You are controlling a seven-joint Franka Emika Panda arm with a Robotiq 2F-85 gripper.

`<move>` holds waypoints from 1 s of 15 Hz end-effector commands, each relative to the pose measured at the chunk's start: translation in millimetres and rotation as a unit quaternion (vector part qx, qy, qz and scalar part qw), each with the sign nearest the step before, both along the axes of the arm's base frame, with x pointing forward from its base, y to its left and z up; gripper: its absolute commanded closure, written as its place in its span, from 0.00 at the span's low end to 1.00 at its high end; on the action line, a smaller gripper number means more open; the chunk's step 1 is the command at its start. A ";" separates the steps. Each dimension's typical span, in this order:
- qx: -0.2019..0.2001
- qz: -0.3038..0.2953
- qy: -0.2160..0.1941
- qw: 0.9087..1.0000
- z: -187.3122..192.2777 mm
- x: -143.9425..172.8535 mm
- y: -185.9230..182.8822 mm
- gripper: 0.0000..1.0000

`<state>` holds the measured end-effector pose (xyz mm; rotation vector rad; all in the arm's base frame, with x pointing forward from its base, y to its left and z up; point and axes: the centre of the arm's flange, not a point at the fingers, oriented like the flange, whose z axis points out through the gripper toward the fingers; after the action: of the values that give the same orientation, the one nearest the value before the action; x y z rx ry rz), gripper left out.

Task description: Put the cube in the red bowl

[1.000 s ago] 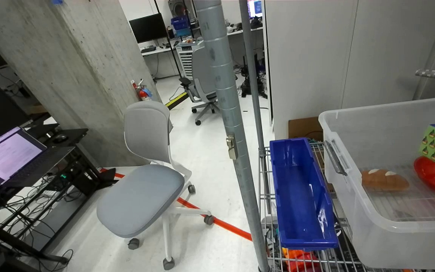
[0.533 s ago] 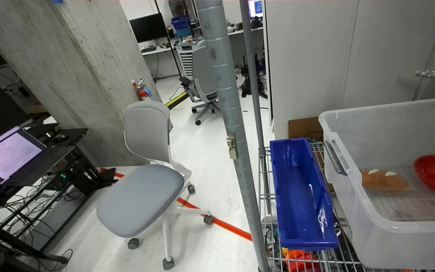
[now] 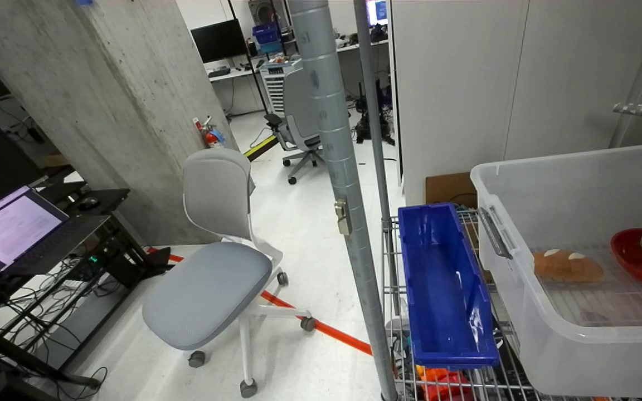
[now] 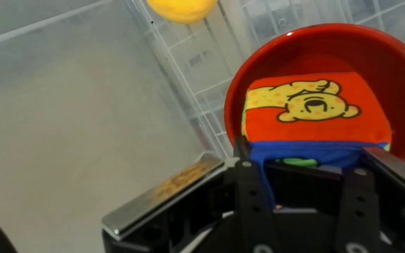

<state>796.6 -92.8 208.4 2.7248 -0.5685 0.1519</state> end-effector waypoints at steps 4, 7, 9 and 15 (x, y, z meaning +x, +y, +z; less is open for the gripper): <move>-0.023 0.012 0.016 1.000 -28.1 15.9 23.0 0.60; -0.049 -0.026 0.047 0.997 -16.9 -5.9 33.8 0.38; -0.074 -0.066 0.084 0.991 2.0 -29.7 40.0 0.23; -0.105 -0.105 0.148 0.978 105.5 -86.7 70.2 0.00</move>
<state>759.9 -41.0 262.7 2.4023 -0.7220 -0.1559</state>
